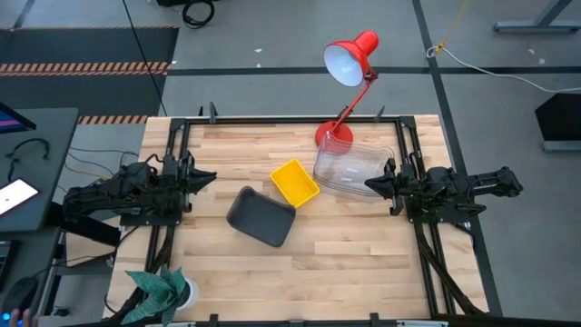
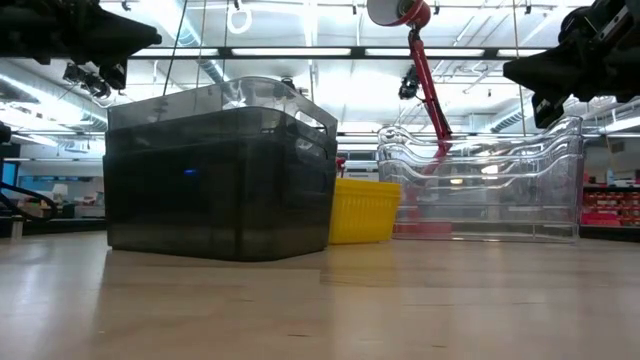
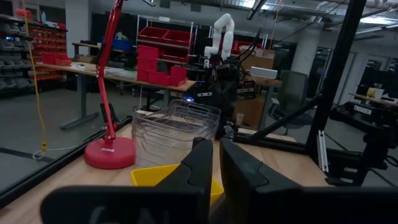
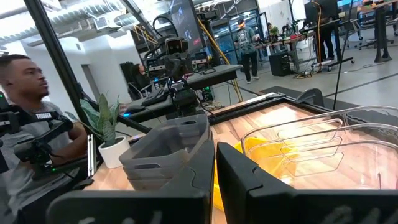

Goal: Stack baskets by color
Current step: Return to Home Position

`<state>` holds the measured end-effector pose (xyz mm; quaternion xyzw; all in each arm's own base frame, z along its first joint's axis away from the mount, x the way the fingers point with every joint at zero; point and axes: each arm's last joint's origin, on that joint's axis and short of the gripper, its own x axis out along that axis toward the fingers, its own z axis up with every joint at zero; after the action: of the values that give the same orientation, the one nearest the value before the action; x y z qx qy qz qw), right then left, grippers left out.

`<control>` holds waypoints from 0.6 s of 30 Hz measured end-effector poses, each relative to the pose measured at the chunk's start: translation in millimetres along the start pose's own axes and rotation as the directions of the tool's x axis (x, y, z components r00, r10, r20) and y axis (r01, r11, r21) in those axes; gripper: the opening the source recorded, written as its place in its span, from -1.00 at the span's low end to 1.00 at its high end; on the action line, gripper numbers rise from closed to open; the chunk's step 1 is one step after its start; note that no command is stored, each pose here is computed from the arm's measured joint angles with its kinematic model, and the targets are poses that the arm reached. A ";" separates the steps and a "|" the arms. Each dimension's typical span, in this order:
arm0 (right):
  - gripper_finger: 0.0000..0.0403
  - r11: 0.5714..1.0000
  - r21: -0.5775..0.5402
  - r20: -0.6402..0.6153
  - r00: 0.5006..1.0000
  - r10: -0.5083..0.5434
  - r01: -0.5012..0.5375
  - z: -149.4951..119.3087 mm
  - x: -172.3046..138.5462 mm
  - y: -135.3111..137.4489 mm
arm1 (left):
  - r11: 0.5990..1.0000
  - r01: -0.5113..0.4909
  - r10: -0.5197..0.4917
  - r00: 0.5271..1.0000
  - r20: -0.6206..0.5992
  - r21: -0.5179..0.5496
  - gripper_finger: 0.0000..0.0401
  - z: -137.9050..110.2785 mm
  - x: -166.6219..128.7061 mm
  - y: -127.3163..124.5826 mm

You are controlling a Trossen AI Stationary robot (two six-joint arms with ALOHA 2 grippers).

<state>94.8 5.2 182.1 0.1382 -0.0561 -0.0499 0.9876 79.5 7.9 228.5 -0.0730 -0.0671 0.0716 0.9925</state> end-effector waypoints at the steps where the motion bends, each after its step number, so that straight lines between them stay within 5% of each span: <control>1: -0.89 1.000 0.000 0.000 1.000 0.000 0.000 0.0 0.0 0.0 | 1.000 0.000 0.000 1.000 0.000 0.000 -0.81 0.0 0.0 0.0; 18: -0.89 1.000 0.000 0.000 1.000 0.000 0.000 0.1 0.0 0.0 | 1.000 0.000 0.000 1.000 0.000 0.000 -0.85 0.0 0.0 0.0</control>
<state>94.8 5.2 182.2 0.1382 -0.0563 -0.0497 0.9876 79.5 7.9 228.5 -0.0729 -0.0670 0.0716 0.9925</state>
